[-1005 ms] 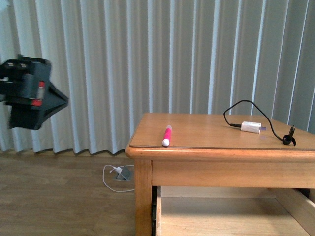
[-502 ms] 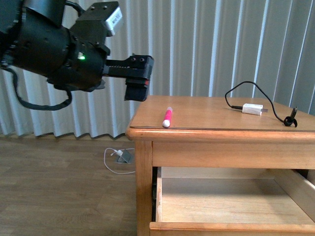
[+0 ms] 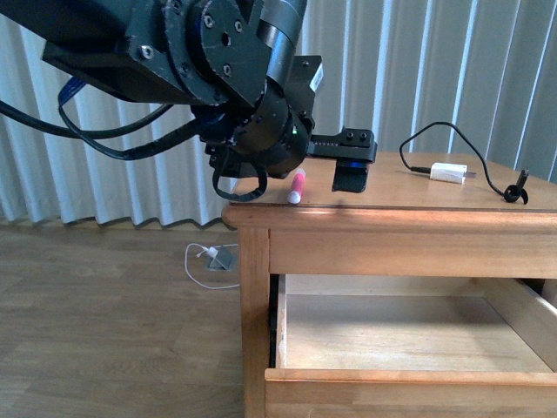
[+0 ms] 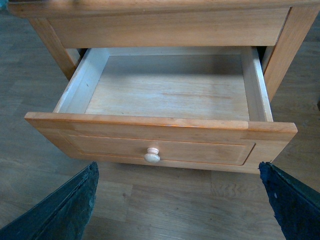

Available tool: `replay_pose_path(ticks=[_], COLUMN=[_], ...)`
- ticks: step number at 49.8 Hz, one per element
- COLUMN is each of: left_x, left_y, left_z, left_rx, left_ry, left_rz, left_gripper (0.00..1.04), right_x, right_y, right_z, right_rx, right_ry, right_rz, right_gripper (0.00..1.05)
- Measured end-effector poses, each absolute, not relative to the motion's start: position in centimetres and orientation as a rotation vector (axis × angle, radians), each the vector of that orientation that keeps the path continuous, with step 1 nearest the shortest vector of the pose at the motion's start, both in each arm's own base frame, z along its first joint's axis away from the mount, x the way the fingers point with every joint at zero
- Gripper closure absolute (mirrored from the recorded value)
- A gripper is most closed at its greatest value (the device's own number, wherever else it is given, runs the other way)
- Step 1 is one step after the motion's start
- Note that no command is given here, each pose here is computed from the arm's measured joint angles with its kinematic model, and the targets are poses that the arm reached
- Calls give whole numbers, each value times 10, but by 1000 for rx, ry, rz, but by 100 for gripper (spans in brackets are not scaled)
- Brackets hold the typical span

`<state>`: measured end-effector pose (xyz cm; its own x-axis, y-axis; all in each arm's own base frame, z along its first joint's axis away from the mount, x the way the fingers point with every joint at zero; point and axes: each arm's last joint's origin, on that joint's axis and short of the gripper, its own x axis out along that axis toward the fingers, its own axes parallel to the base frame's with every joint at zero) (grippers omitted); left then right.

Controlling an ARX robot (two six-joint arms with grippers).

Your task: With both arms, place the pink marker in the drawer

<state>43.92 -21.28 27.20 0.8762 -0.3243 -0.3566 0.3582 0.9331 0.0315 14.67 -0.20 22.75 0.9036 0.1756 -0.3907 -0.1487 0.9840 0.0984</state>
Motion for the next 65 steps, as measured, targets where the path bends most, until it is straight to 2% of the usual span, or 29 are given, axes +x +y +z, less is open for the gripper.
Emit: replay_pose_path(ticks=[16,36,46,52,56,61,65], left_x=[451,455,455,456,456,457,454], left_y=[-218,-216,-215,-214,-213,-211,-209], left_z=[256,255,254,254,254,253,252], left_rx=[113,105,106,108,108,105,112], left_ry=[408,408,408,410,410,410,392], left_rz=[-288,-270,-256,-247,-245,-251,-283], left_gripper=[6,7,35,62,74,87,90], right_x=[147,147,147,147,147,147,147], right_y=[-2,-2,-2,-2,-2,-2,-2], right_z=[228,228,228,228,228,228,228], right_rx=[67,67,67,67,67,67,67], right_ry=[410,410,410,410,410,410,410], right_rz=[168,168,168,168,168,168,168], right_gripper=[8,8,8,8,8,8,8])
